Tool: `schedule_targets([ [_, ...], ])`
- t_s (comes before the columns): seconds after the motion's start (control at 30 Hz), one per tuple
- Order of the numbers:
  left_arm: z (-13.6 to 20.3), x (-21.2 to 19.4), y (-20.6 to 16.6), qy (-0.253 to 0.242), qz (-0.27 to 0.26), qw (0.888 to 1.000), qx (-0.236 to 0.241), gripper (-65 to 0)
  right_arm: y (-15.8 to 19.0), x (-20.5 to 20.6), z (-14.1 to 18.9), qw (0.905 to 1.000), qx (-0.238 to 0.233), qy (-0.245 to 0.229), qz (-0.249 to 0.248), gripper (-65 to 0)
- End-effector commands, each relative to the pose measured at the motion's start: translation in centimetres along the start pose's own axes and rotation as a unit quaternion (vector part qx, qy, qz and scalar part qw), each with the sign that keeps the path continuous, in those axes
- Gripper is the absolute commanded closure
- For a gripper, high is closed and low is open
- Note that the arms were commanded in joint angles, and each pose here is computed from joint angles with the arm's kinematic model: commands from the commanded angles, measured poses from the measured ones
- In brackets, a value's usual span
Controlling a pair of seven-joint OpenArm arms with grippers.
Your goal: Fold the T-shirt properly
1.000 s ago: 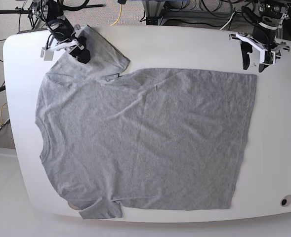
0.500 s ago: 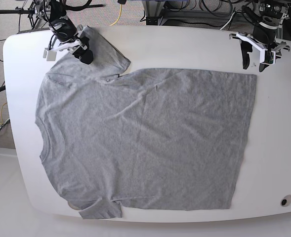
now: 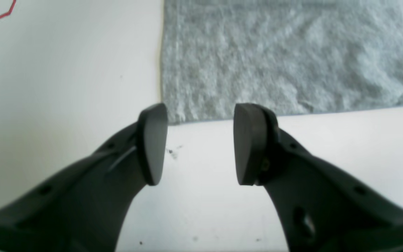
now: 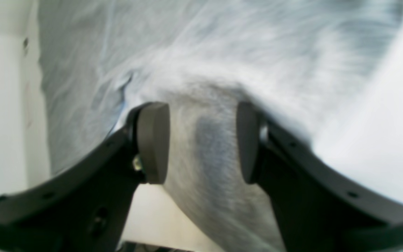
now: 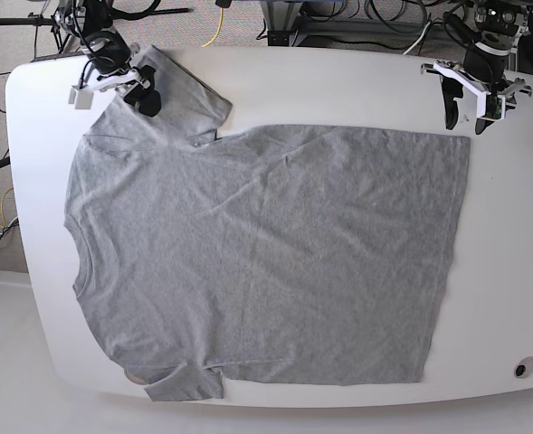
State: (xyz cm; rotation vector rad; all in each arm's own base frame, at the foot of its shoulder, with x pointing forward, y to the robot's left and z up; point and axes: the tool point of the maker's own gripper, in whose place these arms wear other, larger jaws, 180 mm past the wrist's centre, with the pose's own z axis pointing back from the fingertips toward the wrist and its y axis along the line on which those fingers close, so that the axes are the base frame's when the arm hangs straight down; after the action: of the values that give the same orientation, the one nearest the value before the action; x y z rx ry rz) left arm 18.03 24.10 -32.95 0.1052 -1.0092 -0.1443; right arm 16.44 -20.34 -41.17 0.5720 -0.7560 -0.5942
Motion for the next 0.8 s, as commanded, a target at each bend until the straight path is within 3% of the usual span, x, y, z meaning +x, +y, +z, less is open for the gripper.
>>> schedule_targets([
  [0.0,0.0,0.6,0.5,-0.011,-0.006,1.0,0.002,-28.0,0.4,1.1,0.4,0.9997,0.009,-0.016,0.014,-29.8],
  [0.5,-1.7,-0.5,0.0,0.006,0.001,1.0,-0.025,-28.8,-1.6,1.1,0.9,0.9997,-0.015,-0.017,0.009,-29.4],
  [0.77,-1.4,-0.2,0.3,0.002,0.008,1.0,-0.007,-28.7,-2.4,0.2,0.5,0.9997,-0.025,-0.002,0.001,-28.8],
])
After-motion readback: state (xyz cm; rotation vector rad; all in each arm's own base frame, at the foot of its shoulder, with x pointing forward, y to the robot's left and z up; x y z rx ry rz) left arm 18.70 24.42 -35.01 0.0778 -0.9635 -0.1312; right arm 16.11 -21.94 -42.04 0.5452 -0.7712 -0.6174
